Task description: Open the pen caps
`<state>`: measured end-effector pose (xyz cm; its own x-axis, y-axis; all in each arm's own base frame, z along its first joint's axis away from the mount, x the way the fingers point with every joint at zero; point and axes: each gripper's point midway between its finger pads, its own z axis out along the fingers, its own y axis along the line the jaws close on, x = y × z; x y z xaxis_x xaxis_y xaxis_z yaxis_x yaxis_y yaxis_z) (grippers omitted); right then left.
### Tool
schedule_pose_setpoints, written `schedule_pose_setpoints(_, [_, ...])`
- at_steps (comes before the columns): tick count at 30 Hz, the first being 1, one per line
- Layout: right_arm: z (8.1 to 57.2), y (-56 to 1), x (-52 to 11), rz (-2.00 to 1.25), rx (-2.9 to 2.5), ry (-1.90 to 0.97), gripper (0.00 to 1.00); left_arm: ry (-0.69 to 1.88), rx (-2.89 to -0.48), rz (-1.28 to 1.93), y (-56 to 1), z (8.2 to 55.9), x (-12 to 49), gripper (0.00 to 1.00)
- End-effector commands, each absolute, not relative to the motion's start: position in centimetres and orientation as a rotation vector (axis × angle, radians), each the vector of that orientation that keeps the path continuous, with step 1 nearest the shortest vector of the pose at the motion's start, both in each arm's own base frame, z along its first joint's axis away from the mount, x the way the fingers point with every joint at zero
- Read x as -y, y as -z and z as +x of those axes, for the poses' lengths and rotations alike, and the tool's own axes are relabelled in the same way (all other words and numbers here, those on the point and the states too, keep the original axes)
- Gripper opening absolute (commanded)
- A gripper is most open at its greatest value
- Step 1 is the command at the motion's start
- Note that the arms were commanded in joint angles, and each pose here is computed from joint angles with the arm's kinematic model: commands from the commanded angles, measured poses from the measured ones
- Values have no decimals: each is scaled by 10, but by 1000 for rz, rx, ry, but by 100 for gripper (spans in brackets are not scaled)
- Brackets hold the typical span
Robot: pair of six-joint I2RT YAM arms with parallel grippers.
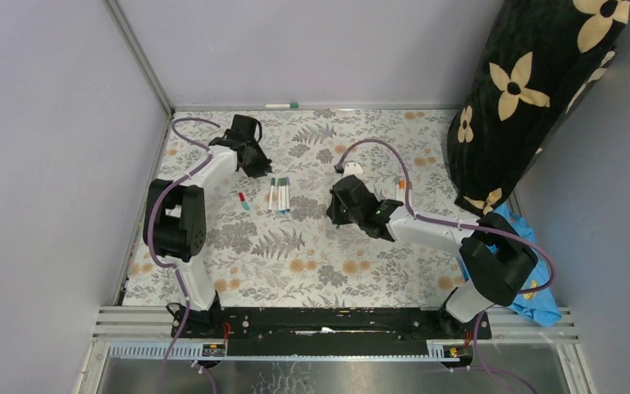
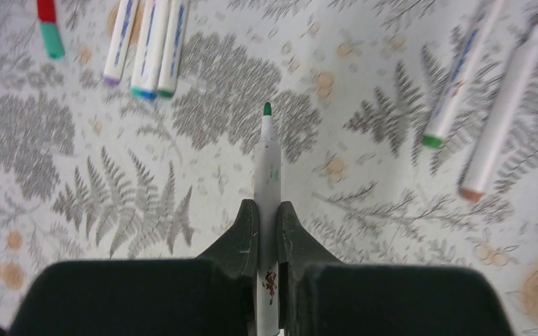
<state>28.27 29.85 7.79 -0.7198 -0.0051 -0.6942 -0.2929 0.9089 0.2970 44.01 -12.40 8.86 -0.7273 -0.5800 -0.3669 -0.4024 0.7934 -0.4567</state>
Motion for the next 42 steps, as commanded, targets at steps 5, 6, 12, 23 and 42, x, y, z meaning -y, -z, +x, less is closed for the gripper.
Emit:
schedule_pose_setpoints(5, [341,-90,-261,-94,-2254,-294,0,-96,-2595,-667,-53,399,53,0])
schedule_pose_setpoints(6, [346,-89,-256,-87,-2253,-271,0,-120,-2603,-665,-50,397,50,0])
schedule_pose_setpoints(12, [366,-80,-236,-59,-2253,-176,0,-188,-2645,-675,-35,383,43,4])
schedule_pose_setpoints(23, [388,-71,-221,-40,-2236,-62,3,-216,-2694,-693,-12,373,42,17])
schedule_pose_setpoints(42, [409,-54,-203,-13,-2248,17,26,-96,-2645,-727,-27,382,54,40])
